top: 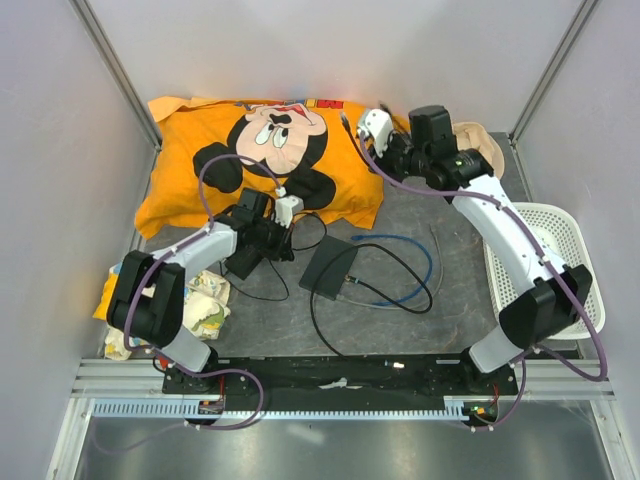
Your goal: Pull the plug from the switch port
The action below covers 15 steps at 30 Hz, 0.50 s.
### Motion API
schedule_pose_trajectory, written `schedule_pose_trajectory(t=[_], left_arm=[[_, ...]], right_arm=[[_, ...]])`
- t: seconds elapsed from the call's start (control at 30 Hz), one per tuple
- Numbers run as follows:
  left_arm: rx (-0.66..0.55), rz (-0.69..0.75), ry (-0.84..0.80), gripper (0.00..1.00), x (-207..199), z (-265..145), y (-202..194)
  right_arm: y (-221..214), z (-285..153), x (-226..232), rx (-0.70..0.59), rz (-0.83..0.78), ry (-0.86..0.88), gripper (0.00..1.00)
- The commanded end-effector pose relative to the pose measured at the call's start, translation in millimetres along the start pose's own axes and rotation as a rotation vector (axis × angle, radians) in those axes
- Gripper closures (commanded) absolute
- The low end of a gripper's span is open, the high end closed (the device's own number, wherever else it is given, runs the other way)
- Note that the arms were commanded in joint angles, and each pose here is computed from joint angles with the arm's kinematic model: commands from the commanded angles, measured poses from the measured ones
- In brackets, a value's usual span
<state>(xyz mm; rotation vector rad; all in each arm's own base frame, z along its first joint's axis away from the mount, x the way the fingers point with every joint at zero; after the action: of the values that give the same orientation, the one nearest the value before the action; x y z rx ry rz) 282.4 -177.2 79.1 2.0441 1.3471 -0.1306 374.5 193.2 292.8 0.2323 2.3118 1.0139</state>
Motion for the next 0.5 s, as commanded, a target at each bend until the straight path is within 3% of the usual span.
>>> schedule_pose_trajectory(t=[0.0,0.2,0.4,0.47], left_arm=[[-0.161,0.01,0.101,0.98,15,-39,42],[-0.411,-0.199,0.38,0.98,77,-134,54],[-0.667,-0.208,0.557,0.98,72,-204,55],[-0.703,-0.223,0.577,0.98,74,-215,55]], right_arm=[[49,6,0,-0.127,0.035,0.076,1.0],[109,16,43,-0.252,-0.033,0.226,1.0],[134,23,124,-0.391,-0.094,0.553,0.97],[139,33,146,-0.405,-0.08,0.64,0.96]])
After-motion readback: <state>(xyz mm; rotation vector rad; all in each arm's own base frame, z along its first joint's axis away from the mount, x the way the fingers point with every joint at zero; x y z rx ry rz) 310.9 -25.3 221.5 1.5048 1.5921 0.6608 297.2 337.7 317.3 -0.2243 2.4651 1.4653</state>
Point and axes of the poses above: each gripper's point midway between its finger pads, its own z axis out along the fingers, its own x axis along the line the jaws close on, y = z × x, the point moved 3 cm from there along -z, back along the fingers, and after that the axes turned 13 degrees about -z, right-handed, at the moved point
